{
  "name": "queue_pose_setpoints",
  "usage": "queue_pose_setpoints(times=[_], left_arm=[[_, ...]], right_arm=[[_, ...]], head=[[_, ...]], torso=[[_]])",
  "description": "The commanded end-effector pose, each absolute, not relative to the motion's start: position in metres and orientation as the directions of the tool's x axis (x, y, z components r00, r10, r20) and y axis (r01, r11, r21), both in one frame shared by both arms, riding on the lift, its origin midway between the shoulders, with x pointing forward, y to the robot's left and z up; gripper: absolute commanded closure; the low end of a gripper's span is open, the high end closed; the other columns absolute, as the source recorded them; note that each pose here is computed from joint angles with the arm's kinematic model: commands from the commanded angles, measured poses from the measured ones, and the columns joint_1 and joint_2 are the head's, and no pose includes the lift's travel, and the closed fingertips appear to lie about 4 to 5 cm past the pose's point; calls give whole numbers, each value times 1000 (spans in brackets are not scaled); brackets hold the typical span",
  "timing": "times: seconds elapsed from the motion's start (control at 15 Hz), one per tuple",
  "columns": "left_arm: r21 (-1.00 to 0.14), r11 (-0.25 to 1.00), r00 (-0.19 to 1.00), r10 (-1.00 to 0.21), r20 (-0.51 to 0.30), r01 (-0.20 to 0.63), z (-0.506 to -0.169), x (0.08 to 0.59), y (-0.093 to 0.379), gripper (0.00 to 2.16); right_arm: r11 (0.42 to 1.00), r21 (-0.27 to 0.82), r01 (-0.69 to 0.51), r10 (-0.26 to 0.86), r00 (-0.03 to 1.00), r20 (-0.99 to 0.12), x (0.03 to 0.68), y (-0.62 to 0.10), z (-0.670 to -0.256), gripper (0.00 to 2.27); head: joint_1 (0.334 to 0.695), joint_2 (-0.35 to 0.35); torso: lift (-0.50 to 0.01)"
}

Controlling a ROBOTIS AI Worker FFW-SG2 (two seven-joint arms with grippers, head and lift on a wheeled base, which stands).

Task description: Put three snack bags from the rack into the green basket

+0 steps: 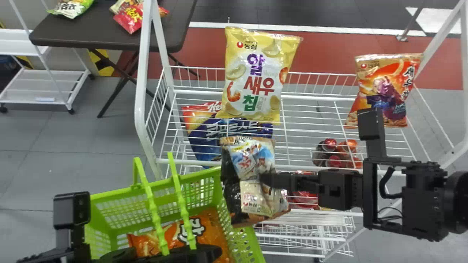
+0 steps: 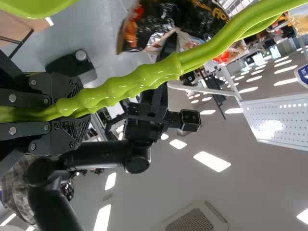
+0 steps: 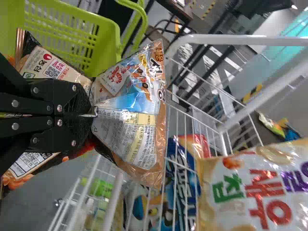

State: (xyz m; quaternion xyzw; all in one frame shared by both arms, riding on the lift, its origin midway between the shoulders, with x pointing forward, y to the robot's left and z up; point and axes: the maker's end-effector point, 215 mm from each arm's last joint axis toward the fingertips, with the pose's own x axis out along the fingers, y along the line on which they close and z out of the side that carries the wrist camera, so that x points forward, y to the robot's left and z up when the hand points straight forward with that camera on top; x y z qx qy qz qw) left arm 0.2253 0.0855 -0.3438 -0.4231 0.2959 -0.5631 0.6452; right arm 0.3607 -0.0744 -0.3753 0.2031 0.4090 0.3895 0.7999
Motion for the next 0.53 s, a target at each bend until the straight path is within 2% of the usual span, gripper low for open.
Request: queue_pose_setpoints(times=[0.0, 0.2, 0.47], left_arm=[[-877, -9, 181, -977, 110, 481, -341, 224, 83, 2145], [-875, -18, 172, -978, 115, 483, -340, 223, 79, 2145], [-874, -25, 167, -979, 120, 485, -339, 222, 77, 2145]], right_arm=[[576, 669, -470, 817, 299, -493, 344, -59, -372, 2253], [534, 691, -487, 844, 253, -473, 330, -33, -370, 2253], [507, 720, -474, 859, 208, -468, 317, -1, -386, 2253]], head=[[695, 19], [695, 51], [695, 117]], torso=[[0], [0], [0]])
